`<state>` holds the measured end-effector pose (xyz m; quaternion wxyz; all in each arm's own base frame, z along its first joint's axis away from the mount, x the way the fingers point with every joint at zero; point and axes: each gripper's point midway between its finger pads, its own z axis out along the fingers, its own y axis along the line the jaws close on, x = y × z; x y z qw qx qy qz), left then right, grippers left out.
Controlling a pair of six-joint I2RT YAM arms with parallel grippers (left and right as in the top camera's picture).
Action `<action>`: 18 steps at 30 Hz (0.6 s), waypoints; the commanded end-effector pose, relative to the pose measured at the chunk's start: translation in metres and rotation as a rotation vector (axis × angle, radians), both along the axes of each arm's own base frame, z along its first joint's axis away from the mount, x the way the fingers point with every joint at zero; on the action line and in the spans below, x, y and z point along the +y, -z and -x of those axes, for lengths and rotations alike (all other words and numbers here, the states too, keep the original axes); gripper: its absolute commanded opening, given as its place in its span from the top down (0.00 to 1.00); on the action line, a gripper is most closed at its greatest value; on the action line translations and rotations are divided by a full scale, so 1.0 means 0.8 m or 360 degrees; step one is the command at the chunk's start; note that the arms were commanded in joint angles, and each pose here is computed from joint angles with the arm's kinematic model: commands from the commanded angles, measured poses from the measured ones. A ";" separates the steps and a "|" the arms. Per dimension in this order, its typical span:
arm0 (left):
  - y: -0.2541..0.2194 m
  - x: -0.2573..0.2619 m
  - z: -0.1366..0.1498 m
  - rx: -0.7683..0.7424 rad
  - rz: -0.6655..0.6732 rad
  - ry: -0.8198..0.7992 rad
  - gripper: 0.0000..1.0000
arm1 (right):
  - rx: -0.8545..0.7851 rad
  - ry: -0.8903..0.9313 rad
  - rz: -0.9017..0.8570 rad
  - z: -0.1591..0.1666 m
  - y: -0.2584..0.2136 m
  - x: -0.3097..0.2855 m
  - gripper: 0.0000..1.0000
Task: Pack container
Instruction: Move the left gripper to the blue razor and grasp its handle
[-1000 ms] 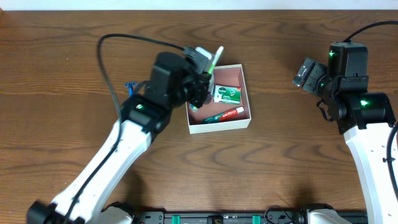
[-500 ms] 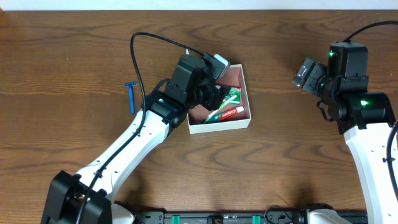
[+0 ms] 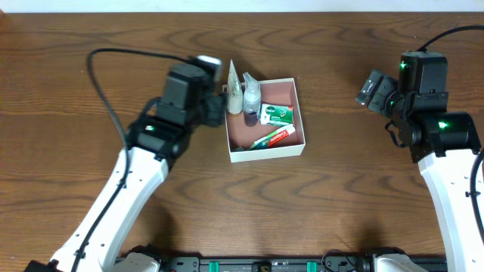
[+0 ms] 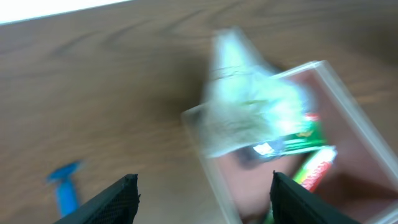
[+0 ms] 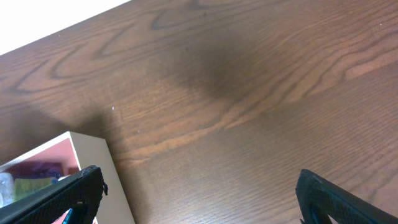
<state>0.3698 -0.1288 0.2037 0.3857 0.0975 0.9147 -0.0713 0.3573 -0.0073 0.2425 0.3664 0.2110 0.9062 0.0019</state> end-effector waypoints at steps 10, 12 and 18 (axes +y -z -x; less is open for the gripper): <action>0.092 0.104 -0.029 0.0289 -0.0119 -0.0639 0.32 | -0.0023 0.0041 0.0000 -0.001 -0.007 -0.006 0.01; 0.106 0.107 -0.035 0.0317 -0.0130 -0.0651 0.32 | -0.0024 0.0041 0.0000 -0.001 -0.007 -0.006 0.01; 0.163 0.132 -0.047 0.0450 -0.0125 -0.0796 0.32 | -0.0024 0.0041 0.0000 -0.001 -0.007 -0.006 0.01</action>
